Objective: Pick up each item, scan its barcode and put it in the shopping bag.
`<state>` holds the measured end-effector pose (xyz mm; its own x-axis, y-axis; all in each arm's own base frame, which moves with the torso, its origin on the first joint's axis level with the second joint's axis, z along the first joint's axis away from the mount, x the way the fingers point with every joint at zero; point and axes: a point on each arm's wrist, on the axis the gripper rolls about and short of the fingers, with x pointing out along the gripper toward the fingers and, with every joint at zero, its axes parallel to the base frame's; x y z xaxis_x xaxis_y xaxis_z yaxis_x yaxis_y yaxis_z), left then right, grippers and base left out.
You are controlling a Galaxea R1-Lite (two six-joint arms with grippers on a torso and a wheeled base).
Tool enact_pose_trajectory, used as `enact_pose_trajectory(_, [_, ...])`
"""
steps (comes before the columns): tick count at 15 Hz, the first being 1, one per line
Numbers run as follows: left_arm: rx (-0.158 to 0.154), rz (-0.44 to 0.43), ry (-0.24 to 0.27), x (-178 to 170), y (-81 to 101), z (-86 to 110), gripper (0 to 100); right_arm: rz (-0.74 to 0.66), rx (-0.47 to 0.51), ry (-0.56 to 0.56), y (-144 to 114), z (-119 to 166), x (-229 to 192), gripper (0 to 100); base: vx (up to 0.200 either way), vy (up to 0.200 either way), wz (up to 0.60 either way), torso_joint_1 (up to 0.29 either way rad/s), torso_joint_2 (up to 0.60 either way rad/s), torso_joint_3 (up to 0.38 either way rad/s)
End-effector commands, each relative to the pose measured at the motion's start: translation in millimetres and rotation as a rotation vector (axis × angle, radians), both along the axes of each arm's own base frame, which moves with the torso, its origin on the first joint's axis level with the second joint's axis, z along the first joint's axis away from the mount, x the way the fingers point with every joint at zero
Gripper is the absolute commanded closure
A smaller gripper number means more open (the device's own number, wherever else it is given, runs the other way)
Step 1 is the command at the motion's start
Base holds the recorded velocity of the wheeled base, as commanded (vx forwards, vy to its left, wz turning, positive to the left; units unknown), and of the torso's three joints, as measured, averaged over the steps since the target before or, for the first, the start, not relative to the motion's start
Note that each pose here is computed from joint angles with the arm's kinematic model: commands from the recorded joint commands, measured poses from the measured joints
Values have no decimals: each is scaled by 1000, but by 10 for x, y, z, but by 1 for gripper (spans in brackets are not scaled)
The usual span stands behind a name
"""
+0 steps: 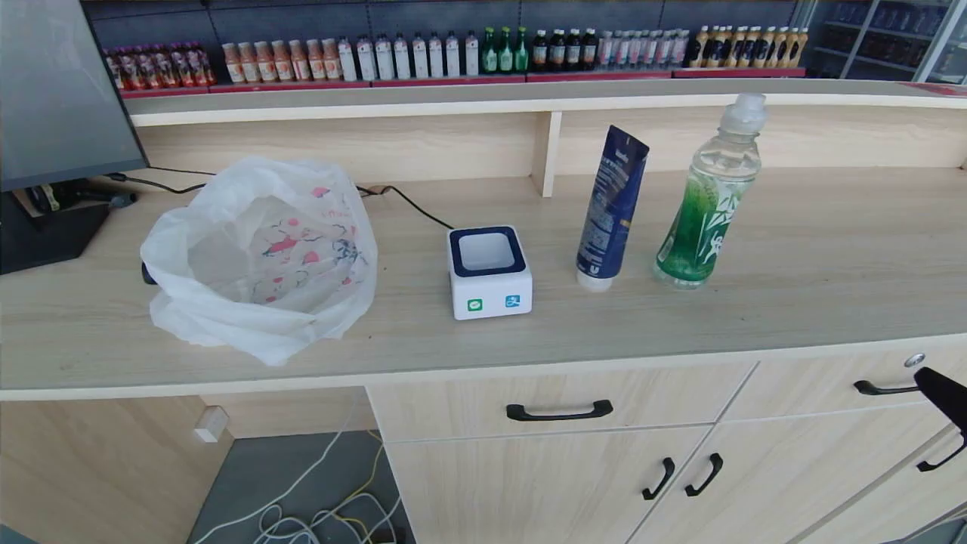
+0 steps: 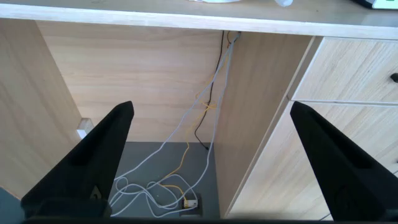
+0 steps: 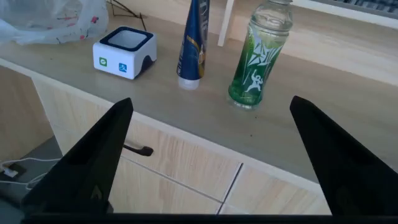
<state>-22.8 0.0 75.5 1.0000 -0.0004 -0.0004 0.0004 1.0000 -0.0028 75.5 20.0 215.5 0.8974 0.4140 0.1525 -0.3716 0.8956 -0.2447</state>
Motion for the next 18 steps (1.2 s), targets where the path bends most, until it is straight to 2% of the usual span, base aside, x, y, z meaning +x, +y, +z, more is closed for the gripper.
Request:
enact_pose_trajectory(1, [0, 0, 0, 0, 0, 0, 0, 78, -85, 29, 182, -67, 390, 0, 0, 0, 0, 0, 0, 0])
enact_pose_trajectory(3, [0, -1, 0, 0, 0, 0, 0, 157, -102, -17, 347, -47, 533, 0, 0, 0, 0, 0, 0, 0])
enact_pose_trajectory(5, [0, -1, 0, 0, 0, 0, 0, 166, -108, -11, 412, -64, 658, 0, 0, 0, 0, 0, 0, 0])
enact_pose_trajectory(9, [0, -1, 0, 0, 0, 0, 0, 170, -130, 78, 504, -196, 886, 0, 0, 0, 0, 0, 0, 0])
enact_pose_trajectory(14, [0, -1, 0, 0, 0, 0, 0, 124, -113, 108, 636, -153, 1242, 0, 0, 0, 0, 0, 0, 0])
enact_pose_trajectory(15, [0, -1, 0, 0, 0, 0, 0, 91, -101, 123, 681, -166, 1284, 0, 0, 0, 0, 0, 0, 0])
enact_pose_trajectory(18, [0, 0, 0, 0, 0, 0, 0, 122, -81, 160, 953, -206, 1330, 0, 0, 0, 0, 0, 0, 0])
